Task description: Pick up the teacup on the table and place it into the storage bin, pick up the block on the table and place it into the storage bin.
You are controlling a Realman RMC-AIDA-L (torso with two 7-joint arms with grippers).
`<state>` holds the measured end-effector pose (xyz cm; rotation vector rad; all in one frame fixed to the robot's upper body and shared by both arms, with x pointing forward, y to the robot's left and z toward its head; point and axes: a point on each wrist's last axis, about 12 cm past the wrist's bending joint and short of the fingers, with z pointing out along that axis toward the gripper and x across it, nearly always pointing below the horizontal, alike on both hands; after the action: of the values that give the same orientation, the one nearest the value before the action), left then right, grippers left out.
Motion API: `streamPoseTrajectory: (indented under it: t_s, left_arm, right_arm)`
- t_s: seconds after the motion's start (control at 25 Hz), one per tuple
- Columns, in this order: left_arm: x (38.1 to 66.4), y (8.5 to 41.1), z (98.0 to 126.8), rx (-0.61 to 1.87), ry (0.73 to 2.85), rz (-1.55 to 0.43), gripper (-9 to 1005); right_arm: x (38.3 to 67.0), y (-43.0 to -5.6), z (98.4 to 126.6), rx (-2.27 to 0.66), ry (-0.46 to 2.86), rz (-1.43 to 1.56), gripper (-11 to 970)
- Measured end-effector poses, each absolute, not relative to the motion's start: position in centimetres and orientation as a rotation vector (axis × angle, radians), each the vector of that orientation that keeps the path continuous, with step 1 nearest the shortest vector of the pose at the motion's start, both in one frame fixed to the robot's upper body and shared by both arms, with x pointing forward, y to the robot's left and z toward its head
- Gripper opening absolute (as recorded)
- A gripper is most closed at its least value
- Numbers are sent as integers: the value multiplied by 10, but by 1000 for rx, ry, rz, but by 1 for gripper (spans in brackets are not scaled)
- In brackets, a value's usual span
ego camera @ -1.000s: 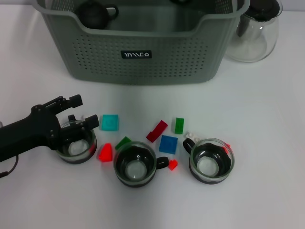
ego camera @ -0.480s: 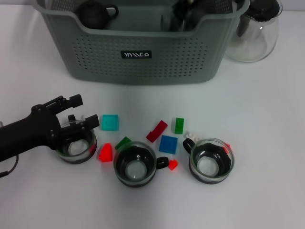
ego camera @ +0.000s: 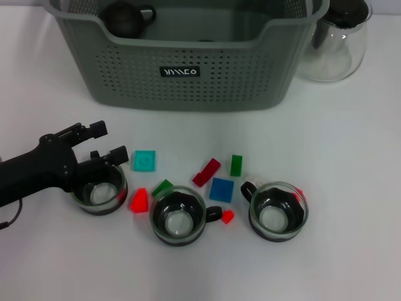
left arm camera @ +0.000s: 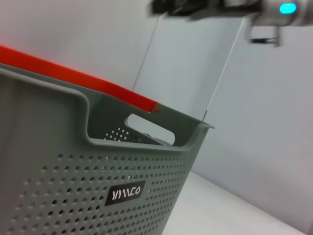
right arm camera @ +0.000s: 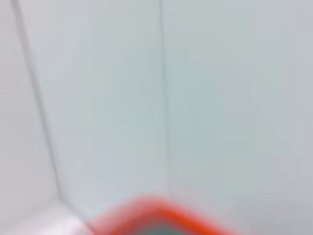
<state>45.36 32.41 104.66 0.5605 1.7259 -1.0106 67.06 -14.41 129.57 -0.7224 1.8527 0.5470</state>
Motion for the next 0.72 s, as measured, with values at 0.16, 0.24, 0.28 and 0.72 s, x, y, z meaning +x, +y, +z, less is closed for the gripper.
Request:
streamPoseTrajectory:
  t_s: [0.16, 0.24, 0.28, 0.72]
  left_arm:
    - [454, 325, 1046, 558, 1729, -1003, 846]
    - [454, 325, 1047, 558, 1727, -997, 846]
    - [454, 326, 1047, 556, 1727, -993, 846]
    - [456, 329, 1048, 550, 1727, -978, 845]
  right_arm:
    - [619, -199, 1302, -753, 1575, 793, 473]
    - [589, -228, 1293, -842, 1487, 884, 470]
    - [577, -239, 1289, -889, 1461, 918, 468]
    - [513, -245, 1238, -1521, 1861, 648, 461]
